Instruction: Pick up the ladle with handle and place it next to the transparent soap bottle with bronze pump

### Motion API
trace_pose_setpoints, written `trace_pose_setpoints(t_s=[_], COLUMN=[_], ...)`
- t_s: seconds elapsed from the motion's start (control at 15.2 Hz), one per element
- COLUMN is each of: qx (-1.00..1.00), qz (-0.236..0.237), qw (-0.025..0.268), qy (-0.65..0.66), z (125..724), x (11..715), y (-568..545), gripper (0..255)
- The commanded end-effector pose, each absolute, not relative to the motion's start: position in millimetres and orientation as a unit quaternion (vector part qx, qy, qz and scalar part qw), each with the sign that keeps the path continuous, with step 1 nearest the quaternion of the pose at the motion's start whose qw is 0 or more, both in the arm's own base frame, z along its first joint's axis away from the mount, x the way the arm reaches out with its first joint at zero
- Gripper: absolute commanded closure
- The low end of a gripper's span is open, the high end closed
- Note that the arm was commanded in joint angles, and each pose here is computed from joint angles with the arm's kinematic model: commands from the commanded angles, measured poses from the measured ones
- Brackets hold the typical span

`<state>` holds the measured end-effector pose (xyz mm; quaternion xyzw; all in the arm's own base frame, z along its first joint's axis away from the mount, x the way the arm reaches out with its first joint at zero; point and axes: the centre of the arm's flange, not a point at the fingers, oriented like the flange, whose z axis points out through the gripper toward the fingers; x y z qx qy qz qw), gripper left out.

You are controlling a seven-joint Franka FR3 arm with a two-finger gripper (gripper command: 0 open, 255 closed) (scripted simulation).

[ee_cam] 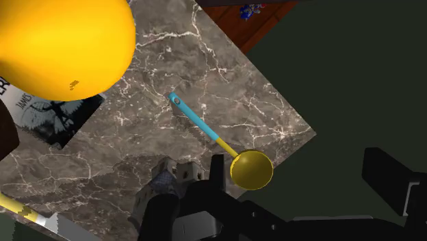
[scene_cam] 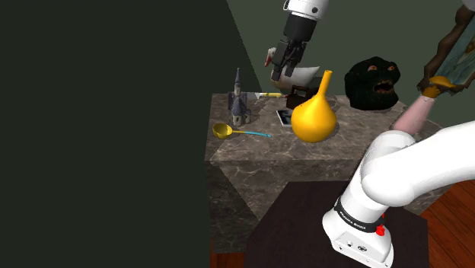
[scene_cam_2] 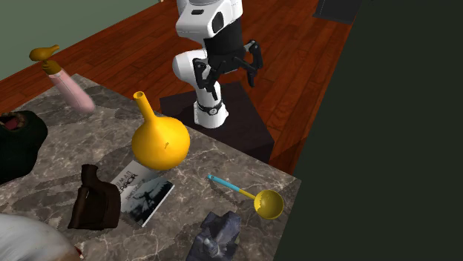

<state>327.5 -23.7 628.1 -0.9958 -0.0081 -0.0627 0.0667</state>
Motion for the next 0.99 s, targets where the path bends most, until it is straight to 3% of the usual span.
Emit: trace_pose_setpoints(t_s=[0.0, 0.92], qx=[-0.996, -0.973], qz=[-0.063, -0.066], qw=[0.067, -0.011], qy=[-0.008, -0.219], z=[628, 471], x=[327, 421], y=[-24, -9], gripper=[0, 0])
